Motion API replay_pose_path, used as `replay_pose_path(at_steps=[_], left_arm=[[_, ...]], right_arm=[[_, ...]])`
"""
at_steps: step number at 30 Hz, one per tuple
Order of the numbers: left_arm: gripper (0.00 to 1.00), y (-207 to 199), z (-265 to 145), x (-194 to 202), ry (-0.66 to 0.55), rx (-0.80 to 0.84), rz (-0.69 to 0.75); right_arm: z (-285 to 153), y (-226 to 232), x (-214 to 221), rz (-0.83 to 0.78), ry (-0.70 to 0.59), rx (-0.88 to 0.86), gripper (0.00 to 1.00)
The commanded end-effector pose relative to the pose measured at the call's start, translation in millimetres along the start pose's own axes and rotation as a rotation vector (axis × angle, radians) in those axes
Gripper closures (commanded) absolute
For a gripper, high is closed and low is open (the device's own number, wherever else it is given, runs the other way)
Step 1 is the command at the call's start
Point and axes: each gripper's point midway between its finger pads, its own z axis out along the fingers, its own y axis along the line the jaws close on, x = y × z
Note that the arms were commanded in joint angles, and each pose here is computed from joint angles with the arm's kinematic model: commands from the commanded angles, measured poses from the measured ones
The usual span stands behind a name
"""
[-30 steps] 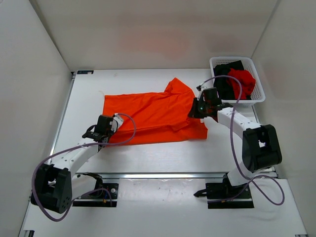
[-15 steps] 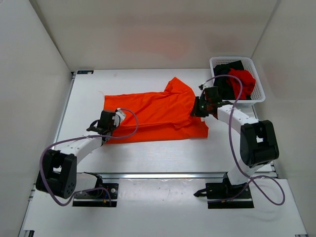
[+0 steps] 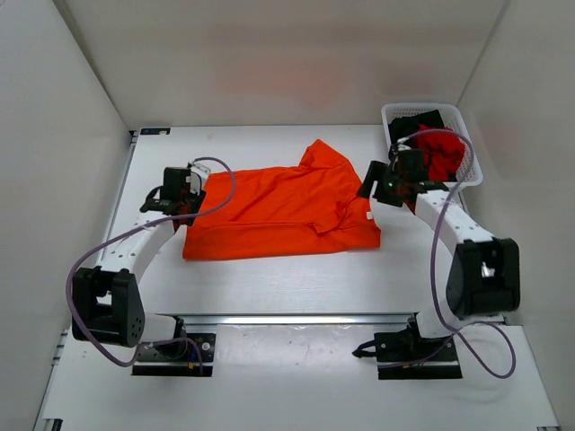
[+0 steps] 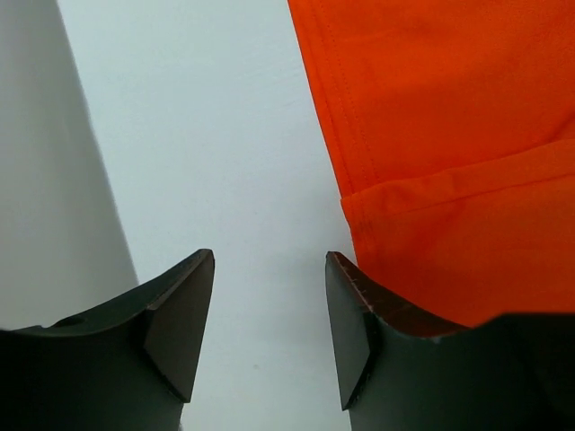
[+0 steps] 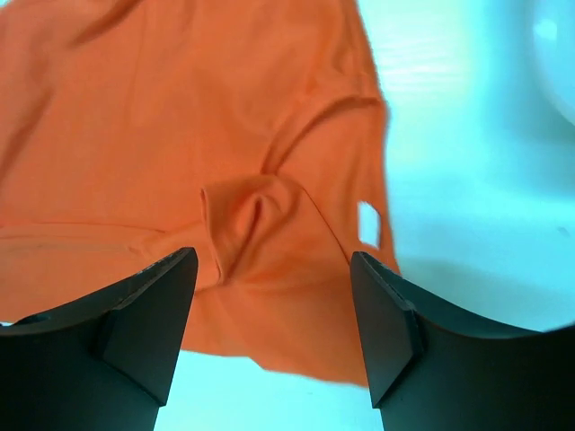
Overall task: Fold and stack the t-shirts
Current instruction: Fold the flattened tshirt in 1/3 of the way
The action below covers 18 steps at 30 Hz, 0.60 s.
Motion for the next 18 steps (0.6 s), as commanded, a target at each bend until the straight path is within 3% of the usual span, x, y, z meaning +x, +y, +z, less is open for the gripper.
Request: replay_pose_path(at_steps=[1, 7, 10, 16, 18], left_arm=[[0.38, -27.0, -19.3, 32.1, 0.117, 0.22, -0.148], [0.4, -63.6, -9.7, 78.4, 0.303, 0.327, -0.261], [0.41, -66.2, 0.7, 80.8, 0.33, 0.348, -0.335], [0.43, -74.9, 13.0, 84.4, 0.36, 0.361, -0.333], [0.52, -74.6, 16.5, 89.2, 0.378, 0.362, -0.346]], right_arm=[[-28.2, -14.5, 22.6, 0.083, 0.007, 0.028, 0.34], [-32.3, -43.9, 73.6, 0.199, 0.095, 0.083, 0.34], [-26.5, -46.3, 83.4, 0.206, 0.12, 0.084, 0.34], [-11.4, -45.9, 108.3, 0.238, 0.213, 0.062, 0.34], [-7.8, -45.2, 112.5, 0.234, 0.226, 0.06, 0.36]])
